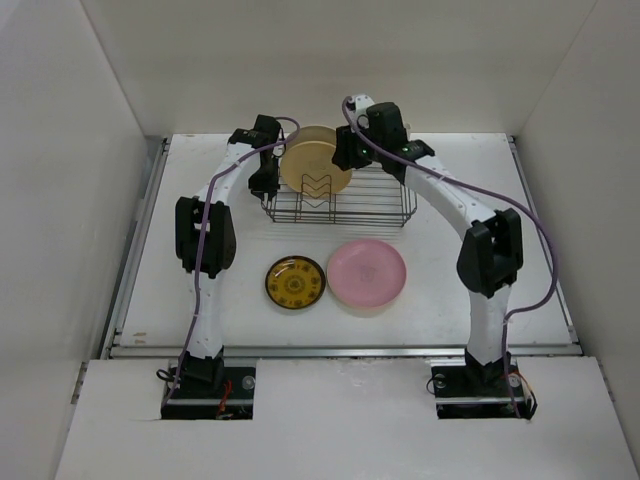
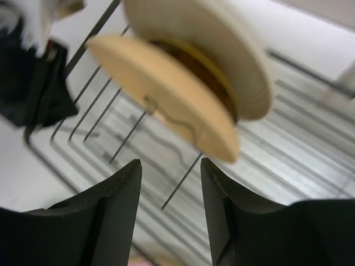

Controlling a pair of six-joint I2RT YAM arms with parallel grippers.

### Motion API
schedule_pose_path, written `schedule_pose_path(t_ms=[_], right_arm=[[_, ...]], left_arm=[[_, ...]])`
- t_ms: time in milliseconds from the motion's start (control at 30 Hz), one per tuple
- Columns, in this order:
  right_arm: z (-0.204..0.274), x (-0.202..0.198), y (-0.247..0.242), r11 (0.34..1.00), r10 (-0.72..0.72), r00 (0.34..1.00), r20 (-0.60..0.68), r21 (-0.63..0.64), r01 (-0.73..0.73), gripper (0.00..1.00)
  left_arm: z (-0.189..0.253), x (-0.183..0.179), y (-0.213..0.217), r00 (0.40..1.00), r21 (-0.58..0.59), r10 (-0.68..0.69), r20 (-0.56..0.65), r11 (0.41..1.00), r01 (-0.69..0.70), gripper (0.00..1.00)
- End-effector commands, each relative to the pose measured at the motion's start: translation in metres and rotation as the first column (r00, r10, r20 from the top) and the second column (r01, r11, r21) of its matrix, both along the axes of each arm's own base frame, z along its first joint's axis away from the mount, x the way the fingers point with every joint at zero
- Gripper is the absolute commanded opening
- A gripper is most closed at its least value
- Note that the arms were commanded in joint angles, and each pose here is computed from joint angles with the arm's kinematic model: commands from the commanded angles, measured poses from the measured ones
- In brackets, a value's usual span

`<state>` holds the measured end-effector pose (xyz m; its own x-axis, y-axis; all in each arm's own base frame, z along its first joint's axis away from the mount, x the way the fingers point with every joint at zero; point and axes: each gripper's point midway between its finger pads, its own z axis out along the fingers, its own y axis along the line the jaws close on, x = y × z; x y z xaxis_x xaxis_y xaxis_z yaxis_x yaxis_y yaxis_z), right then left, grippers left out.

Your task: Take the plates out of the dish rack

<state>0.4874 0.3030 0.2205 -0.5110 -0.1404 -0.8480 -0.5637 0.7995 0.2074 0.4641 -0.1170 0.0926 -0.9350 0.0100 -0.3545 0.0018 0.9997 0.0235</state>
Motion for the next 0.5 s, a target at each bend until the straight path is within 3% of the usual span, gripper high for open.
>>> schedule_pose_path(t_ms=[0, 267, 300, 333, 400, 467], right_arm=[[0.000, 0.036, 0.004, 0.993, -0.108, 0.990, 0.092, -0.035, 0.111, 0.52], [-0.001, 0.076, 0.009, 0.982, -0.178, 0.970, 0.167, -0.032, 0.186, 0.52], [-0.013, 0.078, 0.010, 0.982, -0.177, 0.972, 0.152, -0.045, 0.185, 0.49], [-0.013, 0.078, 0.010, 0.982, -0.172, 0.973, 0.157, -0.052, 0.182, 0.37], [-0.007, 0.080, 0.006, 0.978, -0.194, 0.965, 0.178, -0.046, 0.205, 0.26], [0.000, 0.079, 0.001, 0.975, -0.204, 0.956, 0.209, -0.049, 0.218, 0.28]], left_arm=[[0.014, -0.015, -0.001, 1.000, 0.008, 0.010, -0.010, 1.000, -0.010, 0.00], [0.004, -0.015, 0.002, 0.999, 0.011, 0.007, -0.040, 1.000, -0.007, 0.00], [0.004, -0.015, 0.002, 0.999, 0.011, 0.007, -0.040, 1.000, -0.007, 0.00], [-0.001, -0.015, 0.002, 0.999, 0.013, 0.007, -0.049, 1.000, -0.007, 0.00], [-0.001, -0.015, 0.002, 0.999, 0.013, 0.007, -0.049, 1.000, -0.007, 0.00], [-0.001, -0.015, 0.000, 0.999, 0.002, 0.003, -0.052, 1.000, -0.003, 0.00]])
